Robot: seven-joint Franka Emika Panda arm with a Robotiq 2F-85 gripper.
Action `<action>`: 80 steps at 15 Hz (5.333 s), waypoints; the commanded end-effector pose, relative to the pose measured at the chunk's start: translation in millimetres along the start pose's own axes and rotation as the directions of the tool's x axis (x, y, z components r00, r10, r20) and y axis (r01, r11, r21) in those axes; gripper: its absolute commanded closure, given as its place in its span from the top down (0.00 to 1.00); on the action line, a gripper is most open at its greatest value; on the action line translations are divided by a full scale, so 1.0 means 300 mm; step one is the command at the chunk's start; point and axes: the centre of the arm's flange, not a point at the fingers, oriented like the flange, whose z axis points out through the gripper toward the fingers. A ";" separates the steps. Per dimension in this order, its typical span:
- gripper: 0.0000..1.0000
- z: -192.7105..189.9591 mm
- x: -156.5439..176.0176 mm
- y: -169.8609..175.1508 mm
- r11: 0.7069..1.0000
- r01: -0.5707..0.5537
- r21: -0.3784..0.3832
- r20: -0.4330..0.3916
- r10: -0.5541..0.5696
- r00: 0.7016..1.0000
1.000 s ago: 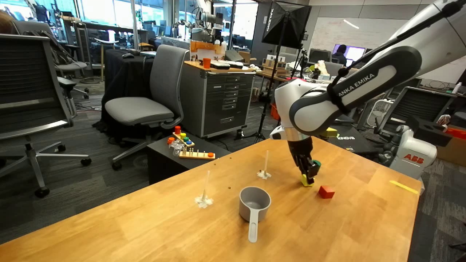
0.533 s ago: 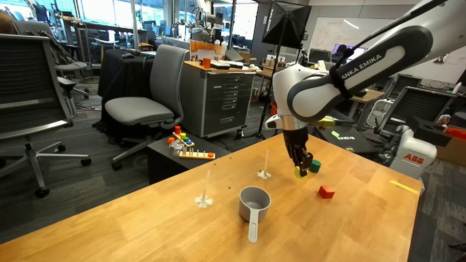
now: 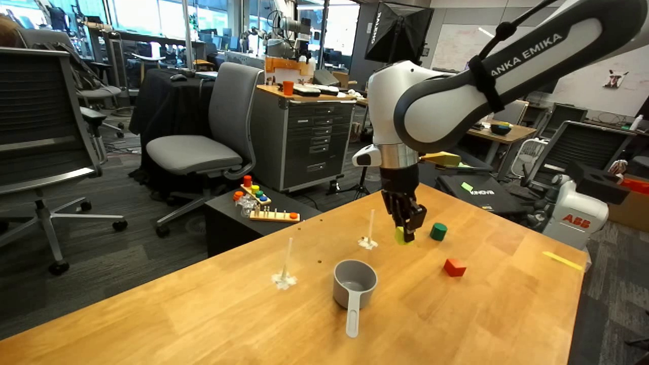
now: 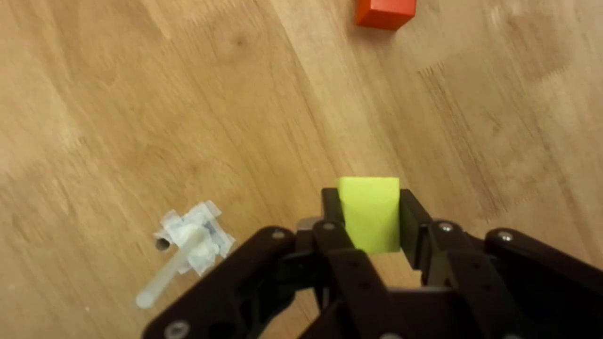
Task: Take the yellow, green and orange blocks one at a time from the table and put them in the gray pot
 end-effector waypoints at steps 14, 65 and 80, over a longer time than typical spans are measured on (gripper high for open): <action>0.08 -0.127 0.228 -0.280 0.989 0.132 -0.070 -0.005 -0.132 0.991; 1.00 -0.044 -0.208 0.123 0.961 -0.270 -0.053 -0.054 0.267 0.962; 1.00 0.146 -0.530 0.280 0.866 -0.499 0.028 -0.012 0.500 0.866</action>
